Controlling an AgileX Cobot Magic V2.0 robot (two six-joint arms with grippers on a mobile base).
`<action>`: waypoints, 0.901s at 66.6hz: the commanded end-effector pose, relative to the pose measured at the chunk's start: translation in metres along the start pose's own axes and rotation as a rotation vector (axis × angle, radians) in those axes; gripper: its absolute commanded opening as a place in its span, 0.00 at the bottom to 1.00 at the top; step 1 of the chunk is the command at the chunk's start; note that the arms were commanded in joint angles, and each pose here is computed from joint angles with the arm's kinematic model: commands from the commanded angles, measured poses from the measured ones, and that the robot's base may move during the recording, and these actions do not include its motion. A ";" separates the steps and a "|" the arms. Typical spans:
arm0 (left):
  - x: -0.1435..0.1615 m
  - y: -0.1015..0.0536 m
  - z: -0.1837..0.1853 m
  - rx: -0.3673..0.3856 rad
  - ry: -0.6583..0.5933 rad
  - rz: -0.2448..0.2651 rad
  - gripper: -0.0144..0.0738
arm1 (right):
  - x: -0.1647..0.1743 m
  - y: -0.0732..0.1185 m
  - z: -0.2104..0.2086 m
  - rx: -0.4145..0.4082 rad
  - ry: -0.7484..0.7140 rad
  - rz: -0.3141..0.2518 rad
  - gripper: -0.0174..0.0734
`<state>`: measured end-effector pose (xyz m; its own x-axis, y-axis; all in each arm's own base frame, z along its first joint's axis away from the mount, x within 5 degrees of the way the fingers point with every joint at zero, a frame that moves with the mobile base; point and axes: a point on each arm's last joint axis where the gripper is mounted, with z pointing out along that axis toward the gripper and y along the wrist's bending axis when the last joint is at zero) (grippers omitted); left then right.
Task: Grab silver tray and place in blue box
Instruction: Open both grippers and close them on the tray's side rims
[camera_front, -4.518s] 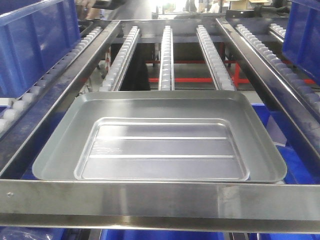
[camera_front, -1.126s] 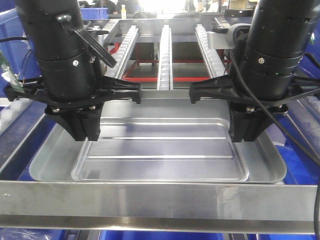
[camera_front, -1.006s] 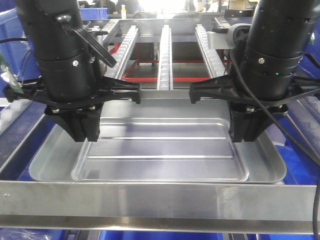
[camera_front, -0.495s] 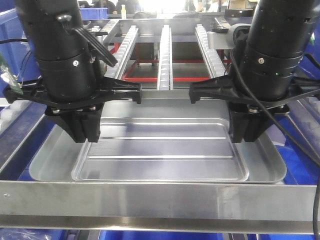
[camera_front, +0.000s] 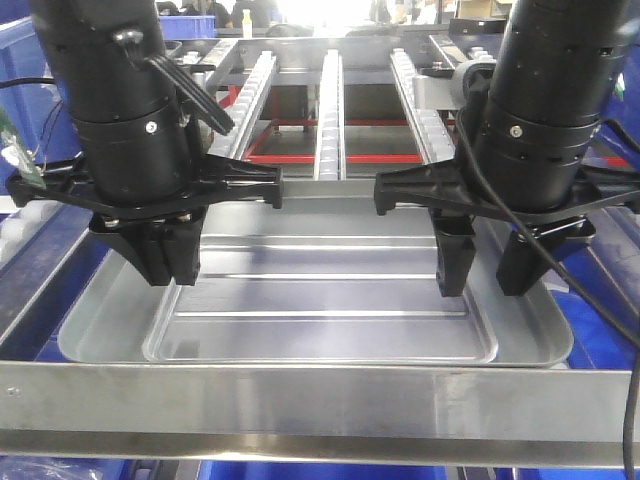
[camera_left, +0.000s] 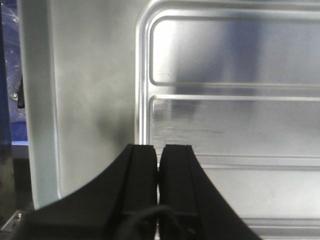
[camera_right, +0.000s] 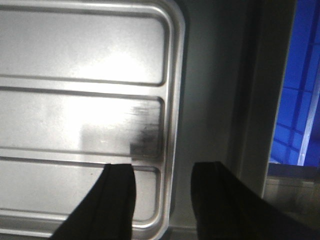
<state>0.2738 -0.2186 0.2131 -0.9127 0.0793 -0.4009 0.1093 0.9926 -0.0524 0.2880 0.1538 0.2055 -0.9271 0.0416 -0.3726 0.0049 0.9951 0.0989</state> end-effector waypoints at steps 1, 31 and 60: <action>-0.009 -0.004 -0.021 0.039 -0.073 -0.001 0.16 | -0.011 0.003 -0.018 -0.044 -0.080 0.002 0.63; -0.011 -0.002 -0.021 0.042 -0.082 -0.005 0.51 | -0.013 0.005 -0.018 -0.062 -0.102 0.002 0.63; -0.017 0.013 -0.004 0.005 -0.036 -0.071 0.44 | -0.015 0.006 -0.018 -0.083 -0.130 0.003 0.63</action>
<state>0.2874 -0.2050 0.2025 -0.9261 0.0296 -0.3761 0.0490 0.9979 -0.0419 0.2915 0.1567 0.2073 -0.9107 0.0472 -0.4103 -0.0073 0.9915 0.1302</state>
